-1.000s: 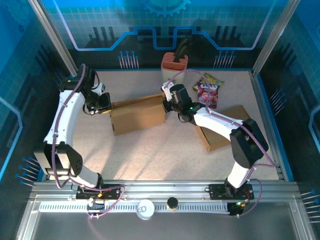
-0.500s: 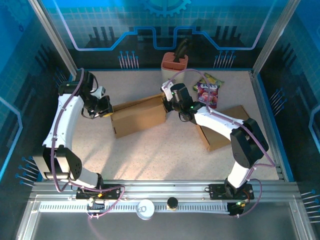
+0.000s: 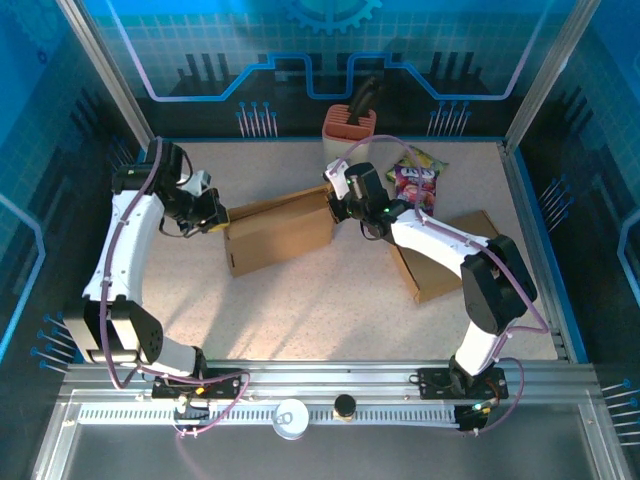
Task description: Fold the paper box
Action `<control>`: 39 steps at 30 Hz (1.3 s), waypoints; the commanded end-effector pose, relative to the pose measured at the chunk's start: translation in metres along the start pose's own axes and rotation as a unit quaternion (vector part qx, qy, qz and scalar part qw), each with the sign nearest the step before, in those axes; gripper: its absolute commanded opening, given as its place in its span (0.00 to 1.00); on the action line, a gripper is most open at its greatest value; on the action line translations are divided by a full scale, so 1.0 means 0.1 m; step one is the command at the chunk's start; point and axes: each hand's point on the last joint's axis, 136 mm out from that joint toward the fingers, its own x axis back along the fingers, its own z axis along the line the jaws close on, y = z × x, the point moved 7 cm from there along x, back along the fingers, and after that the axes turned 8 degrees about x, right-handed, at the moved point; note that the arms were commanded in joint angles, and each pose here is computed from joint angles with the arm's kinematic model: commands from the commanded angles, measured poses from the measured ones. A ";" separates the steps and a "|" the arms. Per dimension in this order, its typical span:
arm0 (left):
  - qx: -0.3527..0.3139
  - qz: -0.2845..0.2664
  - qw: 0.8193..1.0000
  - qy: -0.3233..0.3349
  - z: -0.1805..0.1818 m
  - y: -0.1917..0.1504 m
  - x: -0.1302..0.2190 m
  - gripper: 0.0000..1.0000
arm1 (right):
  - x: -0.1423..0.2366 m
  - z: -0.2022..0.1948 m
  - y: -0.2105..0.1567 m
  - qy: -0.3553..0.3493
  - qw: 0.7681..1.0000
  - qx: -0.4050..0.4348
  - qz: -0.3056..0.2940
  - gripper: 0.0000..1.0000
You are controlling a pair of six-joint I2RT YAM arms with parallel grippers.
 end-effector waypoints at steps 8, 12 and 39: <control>-0.002 0.032 0.996 -0.089 -0.10 -0.13 -0.07 0.00 | -0.11 0.21 -0.19 0.078 0.996 0.015 0.040 0.00; -0.005 0.034 0.996 -0.083 -0.06 -0.17 -0.08 0.00 | -0.11 0.19 -0.17 0.075 0.996 0.011 0.044 0.00; -0.026 0.020 0.999 0.006 0.24 -0.37 -0.08 0.00 | -0.19 0.09 -0.26 0.064 0.994 -0.023 0.086 0.00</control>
